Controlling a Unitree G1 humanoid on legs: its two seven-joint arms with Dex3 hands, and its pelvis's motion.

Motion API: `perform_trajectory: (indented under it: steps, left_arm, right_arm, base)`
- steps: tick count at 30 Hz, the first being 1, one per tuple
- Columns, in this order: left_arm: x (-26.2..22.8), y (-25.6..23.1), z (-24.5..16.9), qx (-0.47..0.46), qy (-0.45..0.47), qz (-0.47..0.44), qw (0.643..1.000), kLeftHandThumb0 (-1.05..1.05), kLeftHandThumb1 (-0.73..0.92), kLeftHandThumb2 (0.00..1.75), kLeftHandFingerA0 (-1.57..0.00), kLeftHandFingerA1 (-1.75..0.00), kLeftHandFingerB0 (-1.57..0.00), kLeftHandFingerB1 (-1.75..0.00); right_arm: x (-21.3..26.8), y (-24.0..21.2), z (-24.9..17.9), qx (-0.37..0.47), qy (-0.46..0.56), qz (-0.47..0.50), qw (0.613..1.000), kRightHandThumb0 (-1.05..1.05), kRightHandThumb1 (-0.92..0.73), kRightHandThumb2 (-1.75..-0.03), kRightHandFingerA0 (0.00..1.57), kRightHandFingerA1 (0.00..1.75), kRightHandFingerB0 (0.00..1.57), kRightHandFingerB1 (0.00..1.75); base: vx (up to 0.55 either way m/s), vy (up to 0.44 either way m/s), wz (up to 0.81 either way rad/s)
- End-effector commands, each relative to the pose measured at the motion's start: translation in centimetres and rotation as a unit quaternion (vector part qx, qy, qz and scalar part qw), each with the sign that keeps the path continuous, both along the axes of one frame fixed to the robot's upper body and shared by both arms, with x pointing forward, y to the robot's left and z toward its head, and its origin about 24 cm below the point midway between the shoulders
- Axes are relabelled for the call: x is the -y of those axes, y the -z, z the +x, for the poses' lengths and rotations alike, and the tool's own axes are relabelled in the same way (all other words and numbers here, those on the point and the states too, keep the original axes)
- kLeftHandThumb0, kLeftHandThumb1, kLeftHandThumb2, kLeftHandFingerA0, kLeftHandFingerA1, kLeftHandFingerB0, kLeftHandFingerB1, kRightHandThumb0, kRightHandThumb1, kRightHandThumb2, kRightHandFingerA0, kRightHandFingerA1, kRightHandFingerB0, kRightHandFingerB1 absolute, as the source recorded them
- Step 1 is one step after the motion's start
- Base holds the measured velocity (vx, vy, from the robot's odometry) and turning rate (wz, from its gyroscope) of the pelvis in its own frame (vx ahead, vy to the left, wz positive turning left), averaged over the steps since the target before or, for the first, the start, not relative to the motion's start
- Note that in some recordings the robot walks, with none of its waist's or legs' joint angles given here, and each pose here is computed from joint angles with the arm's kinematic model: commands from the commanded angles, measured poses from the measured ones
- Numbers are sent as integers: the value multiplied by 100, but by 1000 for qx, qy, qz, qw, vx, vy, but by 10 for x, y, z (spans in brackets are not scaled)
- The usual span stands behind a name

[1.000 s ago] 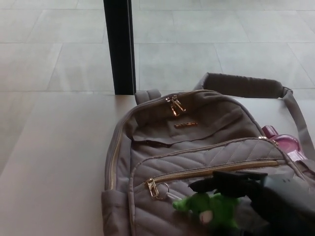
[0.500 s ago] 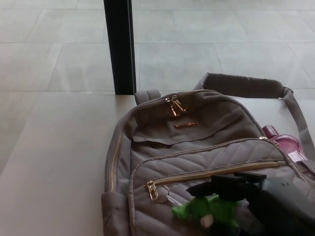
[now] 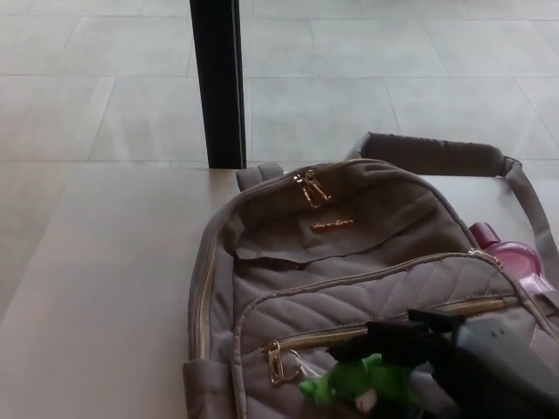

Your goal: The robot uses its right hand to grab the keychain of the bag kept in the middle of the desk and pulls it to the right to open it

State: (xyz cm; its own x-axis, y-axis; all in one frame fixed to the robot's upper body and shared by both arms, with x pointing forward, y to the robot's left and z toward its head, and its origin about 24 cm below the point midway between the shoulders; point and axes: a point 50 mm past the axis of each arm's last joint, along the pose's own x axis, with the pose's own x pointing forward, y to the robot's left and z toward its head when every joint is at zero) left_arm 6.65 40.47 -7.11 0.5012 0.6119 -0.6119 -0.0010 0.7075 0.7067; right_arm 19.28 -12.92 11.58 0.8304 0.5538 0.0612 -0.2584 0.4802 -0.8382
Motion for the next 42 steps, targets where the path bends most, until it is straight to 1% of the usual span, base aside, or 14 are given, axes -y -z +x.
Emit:
perform_trajectory:
  steps: [1, 3, 4, 5, 6, 8, 10, 17, 21, 26, 28, 35, 38, 42]
  left_arm:
    - [-4, -6, 4, 9, 13, 10, 1000, -59, 53, 57, -59, -55, -72, -47]
    - [-4, -6, 4, 10, 10, 8, 1000, -58, 53, 57, -60, -55, -71, -46]
    - [-4, -5, 3, 15, 3, 2, 1000, -60, 53, 57, -60, -56, -71, -47]
    - [-4, -5, 3, 13, 4, 4, 1000, -60, 53, 57, -57, -57, -72, -46]
    - [-4, -5, 3, 10, 6, 6, 1000, -63, 53, 58, -53, -57, -73, -47]
    - [-4, -5, 3, 8, 6, 7, 1000, -61, 53, 57, -58, -57, -73, -46]
    - [-4, -5, 3, 5, 15, 11, 1000, -63, 54, 57, -53, -59, -73, -46]
    - [-3, -4, 2, 3, 10, 6, 1000, -62, 54, 57, -58, -55, -75, -46]
    - [-3, -4, 2, 1, 13, 5, 1000, -61, 56, 57, -58, -54, -73, -45]
    - [-4, -5, 0, 3, 14, 4, 1000, -61, 55, 57, -56, -56, -74, -46]
    - [-4, -5, 0, -2, 17, 3, 1000, -61, 56, 58, -58, -56, -70, -45]
    - [-5, -4, -5, -3, 14, 0, 1000, -60, 57, 58, -58, -53, -69, -45]
    - [-5, -4, -5, -8, 10, 0, 1000, -62, 56, 58, -59, -55, -70, -45]
    - [-4, -4, -5, -5, 16, 2, 1000, -64, 57, 58, -57, -58, -71, -45]
  right_arm:
    - [8, 32, -5, -87, 4, -78, 993, -23, -58, -97, 93, 154, 94, 95]
    - [7, 33, -6, -84, 2, -79, 993, -22, -56, -103, 96, 147, 93, 99]
    - [6, 33, -6, -81, 2, -82, 993, -25, -54, -111, 91, 169, 83, 122]
    - [5, 33, -5, -80, 5, -83, 993, -25, -52, -115, 89, 173, 80, 127]
    - [5, 33, -5, -78, 8, -83, 993, -26, -49, -121, 89, 175, 75, 146]
    - [4, 35, -5, -69, 15, -79, 994, -27, -46, -130, 90, 175, 72, 168]
    - [3, 35, -5, -62, 26, -78, 995, -29, -46, -136, 92, 175, 73, 175]
    - [3, 34, -5, -21, 33, -53, 998, -27, -42, -141, 95, 175, 76, 171]
    - [7, 25, 1, -20, 46, -44, 998, -27, -46, -132, 97, 175, 71, 170]
    - [9, 16, 5, 7, 51, -35, 998, -27, -44, -138, 102, 175, 70, 173]
    - [15, -2, 16, 48, 46, -55, 996, -27, -44, -132, 100, 175, 72, 169]
    - [18, -27, 32, 84, 37, -62, 994, -27, -41, -139, 103, 175, 76, 171]
    - [17, -46, 39, 114, 3, -101, 988, -32, -39, -143, 106, 175, 76, 174]
    - [16, -50, 40, 109, -12, -103, 989, -32, -39, -141, 107, 175, 77, 174]
  base:
    - [0, 0, 0]
    - [0, 0, 0]
    - [0, 0, 0]
    - [0, 0, 0]
    - [0, 0, 0]
    - [0, 0, 0]
    - [0, 0, 0]
    - [0, 0, 0]
    - [0, 0, 0]
    - [0, 0, 0]
    - [0, 0, 0]
    - [0, 0, 0]
    - [0, 0, 0]
    - [0, 0, 0]
